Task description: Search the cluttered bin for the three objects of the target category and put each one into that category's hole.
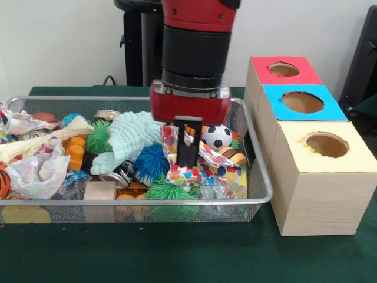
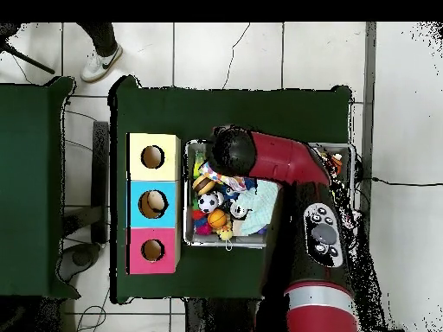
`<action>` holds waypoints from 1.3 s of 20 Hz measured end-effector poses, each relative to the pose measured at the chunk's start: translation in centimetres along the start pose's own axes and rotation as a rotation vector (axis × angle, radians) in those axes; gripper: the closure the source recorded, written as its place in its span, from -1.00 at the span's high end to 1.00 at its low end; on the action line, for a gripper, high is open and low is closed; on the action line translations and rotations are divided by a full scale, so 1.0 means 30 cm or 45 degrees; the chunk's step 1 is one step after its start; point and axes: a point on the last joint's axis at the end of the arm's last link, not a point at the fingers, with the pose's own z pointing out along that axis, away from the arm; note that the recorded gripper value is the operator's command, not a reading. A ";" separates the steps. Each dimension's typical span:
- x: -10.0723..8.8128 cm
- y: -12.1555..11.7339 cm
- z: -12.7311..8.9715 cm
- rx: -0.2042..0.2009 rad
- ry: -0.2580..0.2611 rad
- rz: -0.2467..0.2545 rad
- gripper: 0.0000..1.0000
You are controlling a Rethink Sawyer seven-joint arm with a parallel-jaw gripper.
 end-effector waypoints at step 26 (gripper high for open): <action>-0.053 -0.146 -0.026 -0.056 -0.056 -0.011 -1.00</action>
